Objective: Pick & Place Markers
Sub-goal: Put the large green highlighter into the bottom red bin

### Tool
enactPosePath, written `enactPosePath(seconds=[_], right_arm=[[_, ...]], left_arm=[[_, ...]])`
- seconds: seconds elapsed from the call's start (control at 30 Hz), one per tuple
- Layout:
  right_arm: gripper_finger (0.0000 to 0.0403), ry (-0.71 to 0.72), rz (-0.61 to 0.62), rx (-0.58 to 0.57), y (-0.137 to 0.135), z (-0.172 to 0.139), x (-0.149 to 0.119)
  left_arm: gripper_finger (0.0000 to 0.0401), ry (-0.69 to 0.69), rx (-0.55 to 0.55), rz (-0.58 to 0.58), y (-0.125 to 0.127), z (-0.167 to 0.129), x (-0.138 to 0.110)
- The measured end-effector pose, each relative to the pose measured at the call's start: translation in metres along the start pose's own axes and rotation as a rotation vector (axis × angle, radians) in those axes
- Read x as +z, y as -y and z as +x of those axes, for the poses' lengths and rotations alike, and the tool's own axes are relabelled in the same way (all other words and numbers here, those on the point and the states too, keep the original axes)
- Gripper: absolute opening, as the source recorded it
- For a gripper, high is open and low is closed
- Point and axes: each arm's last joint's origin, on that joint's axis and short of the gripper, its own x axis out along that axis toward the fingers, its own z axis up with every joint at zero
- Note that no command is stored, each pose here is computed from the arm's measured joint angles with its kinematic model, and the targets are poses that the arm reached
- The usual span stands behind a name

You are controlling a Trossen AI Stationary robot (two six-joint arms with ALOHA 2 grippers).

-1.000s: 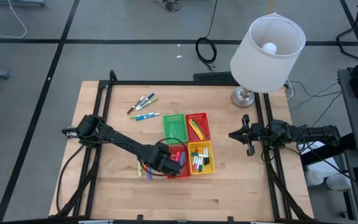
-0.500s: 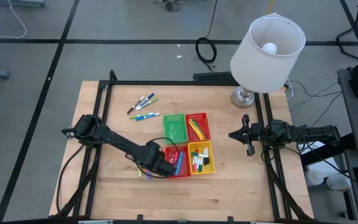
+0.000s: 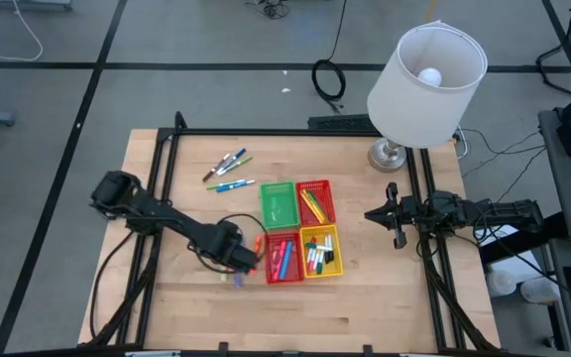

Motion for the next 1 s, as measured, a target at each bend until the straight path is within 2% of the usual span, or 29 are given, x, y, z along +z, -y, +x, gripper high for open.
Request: enactPosePath(seconds=[0.1, 0.17, 0.33, 0.53, 0.87, 1.0], right_arm=[[0.0018, 0.0, 0.0, 0.0, 0.0, 0.0, 0.0], [0.0018, 0.001, 0.0, 0.0, 0.0, 0.0, 0.0], [0.0018, 0.002, 0.0, -0.001, 0.0, 0.0, 0.0], [0.0018, 0.002, 0.0, 0.0, 0.0, 0.0, 0.0], [0.0018, 0.002, 0.0, 0.0, 0.0, 0.0, 0.0], [0.0018, 0.002, 0.0, -0.001, 0.0, 0.0, 0.0]], left_arm=[[0.0198, -0.011, 0.017, -0.085, -0.019, 0.006, -0.003], [0.0186, -0.014, -0.015, -0.117, -0.026, 0.013, -0.005], [0.0154, -0.008, -0.208, -0.117, -0.026, 0.026, -0.008], [0.0133, -0.002, -0.194, -0.115, -0.029, 0.029, -0.008], [0.0131, 0.01, -0.196, -0.097, -0.029, 0.029, -0.008], [0.0131, 0.01, -0.197, -0.132, -0.029, 0.029, -0.008]])
